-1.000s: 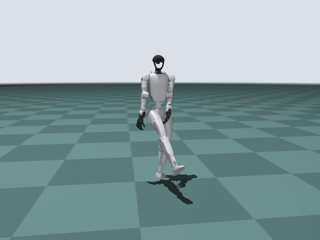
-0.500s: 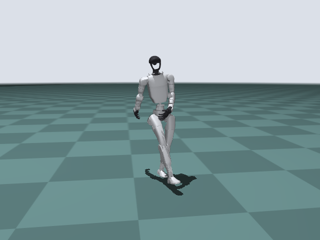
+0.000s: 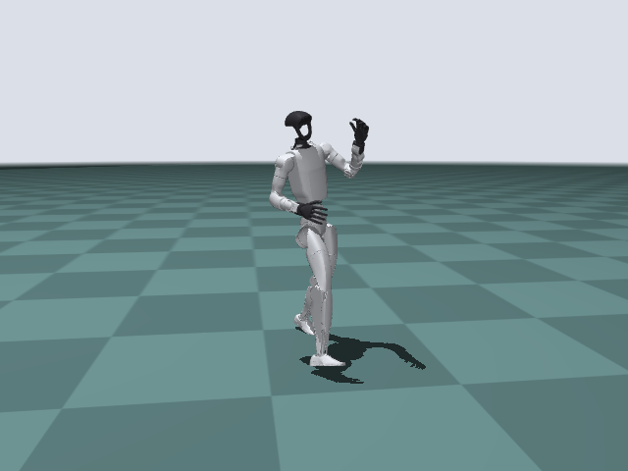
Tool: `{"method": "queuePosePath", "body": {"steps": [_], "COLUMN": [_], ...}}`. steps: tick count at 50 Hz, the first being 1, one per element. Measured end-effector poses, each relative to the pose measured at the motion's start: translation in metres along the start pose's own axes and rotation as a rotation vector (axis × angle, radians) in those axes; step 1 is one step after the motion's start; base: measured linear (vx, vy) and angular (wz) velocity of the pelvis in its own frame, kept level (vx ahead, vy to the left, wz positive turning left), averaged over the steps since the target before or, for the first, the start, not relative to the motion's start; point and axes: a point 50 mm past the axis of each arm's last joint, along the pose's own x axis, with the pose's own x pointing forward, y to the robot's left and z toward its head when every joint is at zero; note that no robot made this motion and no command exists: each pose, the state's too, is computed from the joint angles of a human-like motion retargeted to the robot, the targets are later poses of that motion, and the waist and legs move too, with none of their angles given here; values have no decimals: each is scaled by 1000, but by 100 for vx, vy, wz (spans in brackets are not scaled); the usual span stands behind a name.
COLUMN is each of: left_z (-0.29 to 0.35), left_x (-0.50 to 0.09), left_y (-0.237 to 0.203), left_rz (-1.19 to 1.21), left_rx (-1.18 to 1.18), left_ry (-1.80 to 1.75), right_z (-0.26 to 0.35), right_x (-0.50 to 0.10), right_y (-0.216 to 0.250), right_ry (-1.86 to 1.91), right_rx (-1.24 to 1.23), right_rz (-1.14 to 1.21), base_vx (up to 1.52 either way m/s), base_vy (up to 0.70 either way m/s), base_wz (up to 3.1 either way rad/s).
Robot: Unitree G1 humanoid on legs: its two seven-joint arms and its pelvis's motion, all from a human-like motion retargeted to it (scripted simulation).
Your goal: Kungfu
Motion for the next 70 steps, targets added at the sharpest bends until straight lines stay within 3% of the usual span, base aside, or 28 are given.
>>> {"method": "queuePosePath", "body": {"steps": [5, 9, 13, 17, 23, 31, 60, 65, 70], "left_z": [3, -57, -79, -66, -57, -60, -78, -91, -122], "left_x": [68, 93, 96, 104, 108, 110, 101, 88, 32], "left_y": [3, -31, -55, -59, -43, -41, -22, -14, 5], "left_rz": [36, 53, -85, -19, 95, 99, 182, 149, -105], "left_rx": [191, 274, 123, 170, 385, 234, 171, 154, 115], "left_ry": [-202, 34, 182, 93, -18, 54, 157, 227, 412], "right_z": [76, 104, 76, 83, 123, 135, 194, 195, 165], "right_x": [59, 141, 170, 172, 172, 171, 152, 151, 156], "right_y": [-19, -52, -58, -88, -117, -128, -171, -168, -131], "right_ry": [-440, -342, 95, 109, -47, -108, -449, -485, -389], "right_rx": [1, -102, -33, 5, -42, 0, 95, 97, 169], "right_rz": [-290, -452, -370, -343, -551, -571, -790, -725, -431], "base_vx": [44, -12, -16, -26, -13, -10, -4, -2, 3], "base_vy": [-108, -42, -36, -28, -9, 1, 10, 7, 3], "base_wz": [112, 127, 179, 117, 97, 74, 25, 7, 6]}}
